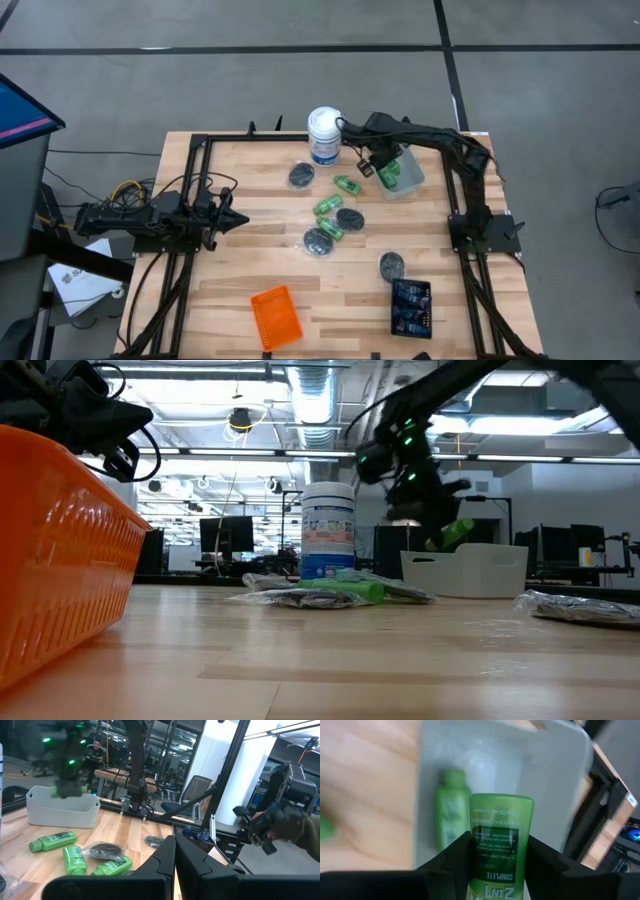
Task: Pick & Place Travel size toiletries
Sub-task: Put the green shampoo into the gray basket
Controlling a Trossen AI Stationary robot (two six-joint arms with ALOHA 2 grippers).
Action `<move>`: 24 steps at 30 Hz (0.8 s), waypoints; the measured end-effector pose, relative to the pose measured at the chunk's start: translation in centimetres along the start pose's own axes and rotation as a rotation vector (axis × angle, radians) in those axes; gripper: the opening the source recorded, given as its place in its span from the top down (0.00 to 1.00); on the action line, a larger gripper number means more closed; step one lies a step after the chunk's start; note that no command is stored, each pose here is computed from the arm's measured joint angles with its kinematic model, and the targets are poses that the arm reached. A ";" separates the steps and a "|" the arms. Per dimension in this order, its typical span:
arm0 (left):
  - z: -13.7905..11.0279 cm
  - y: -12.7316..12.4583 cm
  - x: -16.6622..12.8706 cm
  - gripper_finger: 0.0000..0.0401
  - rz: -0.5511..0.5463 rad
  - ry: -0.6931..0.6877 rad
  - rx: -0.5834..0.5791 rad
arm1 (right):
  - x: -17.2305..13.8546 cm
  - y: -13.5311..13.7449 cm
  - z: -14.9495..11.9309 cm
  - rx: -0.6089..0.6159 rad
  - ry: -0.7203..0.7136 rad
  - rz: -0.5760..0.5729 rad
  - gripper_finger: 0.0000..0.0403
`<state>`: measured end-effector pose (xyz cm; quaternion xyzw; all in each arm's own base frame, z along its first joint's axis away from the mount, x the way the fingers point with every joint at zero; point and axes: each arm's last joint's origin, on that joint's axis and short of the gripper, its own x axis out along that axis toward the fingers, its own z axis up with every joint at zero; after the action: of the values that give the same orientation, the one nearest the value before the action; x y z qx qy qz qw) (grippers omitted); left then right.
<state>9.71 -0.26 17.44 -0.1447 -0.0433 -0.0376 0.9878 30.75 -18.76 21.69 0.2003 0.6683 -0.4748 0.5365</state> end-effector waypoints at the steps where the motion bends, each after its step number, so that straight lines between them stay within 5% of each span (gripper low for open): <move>1: 0.0 0.0 0.0 1.00 0.000 -0.001 0.000 | -0.4 -0.6 -0.7 0.006 -0.010 0.007 0.67; 7: 0.0 0.0 0.0 1.00 0.000 -0.001 0.000 | -1.6 -4.6 -5.0 0.161 -0.191 0.185 0.67; 13: 0.0 0.0 0.0 1.00 -0.001 -0.004 0.000 | 0.4 -6.0 -7.6 0.282 -0.330 0.354 0.67; 24: 0.1 0.0 0.0 1.00 -0.004 -0.013 0.001 | 4.6 -4.6 -8.4 0.277 -0.347 0.347 0.67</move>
<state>9.72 -0.26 17.57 -0.1446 -0.0499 -0.0385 0.9875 21.14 -14.94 19.23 0.2989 0.4509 -0.4900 0.6835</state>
